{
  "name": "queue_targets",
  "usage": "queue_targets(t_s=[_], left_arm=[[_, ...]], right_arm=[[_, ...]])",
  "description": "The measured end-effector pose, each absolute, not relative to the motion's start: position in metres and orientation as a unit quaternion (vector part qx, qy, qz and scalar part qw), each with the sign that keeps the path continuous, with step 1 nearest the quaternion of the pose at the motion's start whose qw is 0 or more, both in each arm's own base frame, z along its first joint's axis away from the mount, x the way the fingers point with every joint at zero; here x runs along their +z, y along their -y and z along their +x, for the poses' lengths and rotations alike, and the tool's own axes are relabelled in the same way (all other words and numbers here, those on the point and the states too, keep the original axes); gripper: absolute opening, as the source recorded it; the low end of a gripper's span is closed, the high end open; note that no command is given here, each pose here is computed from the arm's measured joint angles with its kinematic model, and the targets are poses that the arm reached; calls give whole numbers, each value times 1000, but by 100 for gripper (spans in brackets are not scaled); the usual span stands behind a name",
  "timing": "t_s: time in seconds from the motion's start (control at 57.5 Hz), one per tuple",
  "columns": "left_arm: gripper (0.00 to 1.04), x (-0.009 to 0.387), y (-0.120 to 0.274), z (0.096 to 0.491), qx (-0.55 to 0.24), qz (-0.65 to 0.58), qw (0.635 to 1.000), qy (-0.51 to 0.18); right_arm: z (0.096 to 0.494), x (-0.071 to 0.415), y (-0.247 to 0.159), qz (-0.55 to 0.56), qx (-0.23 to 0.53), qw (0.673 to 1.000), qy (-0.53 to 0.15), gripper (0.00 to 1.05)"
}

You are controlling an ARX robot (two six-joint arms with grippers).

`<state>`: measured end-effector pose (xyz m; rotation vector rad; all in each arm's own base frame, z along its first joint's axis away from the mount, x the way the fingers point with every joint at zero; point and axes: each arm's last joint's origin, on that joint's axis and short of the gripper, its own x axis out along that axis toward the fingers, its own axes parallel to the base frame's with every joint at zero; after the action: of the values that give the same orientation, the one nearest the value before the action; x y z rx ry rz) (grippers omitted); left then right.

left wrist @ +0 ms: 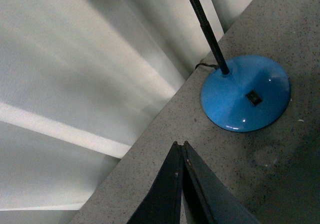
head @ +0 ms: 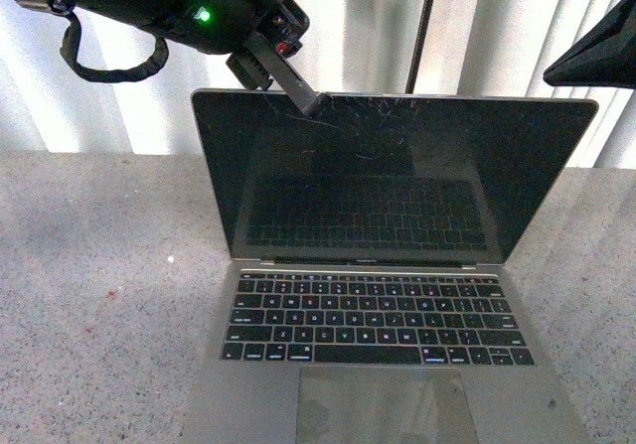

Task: Close laptop

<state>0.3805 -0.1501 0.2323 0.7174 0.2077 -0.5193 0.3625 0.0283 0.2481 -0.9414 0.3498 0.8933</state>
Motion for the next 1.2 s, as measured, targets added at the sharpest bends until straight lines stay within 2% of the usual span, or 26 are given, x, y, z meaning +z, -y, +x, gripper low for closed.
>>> queue_targets(t_s=[0.469,1.199], left_arm=[[4,229,143,365,-281,359,882,-122],[4,224,140,352,-302,379,864,-140]], right_arm=[[358,246,-42,-446,434,762,-179,3],[341,237,-47,-437,456,749,-199,3]])
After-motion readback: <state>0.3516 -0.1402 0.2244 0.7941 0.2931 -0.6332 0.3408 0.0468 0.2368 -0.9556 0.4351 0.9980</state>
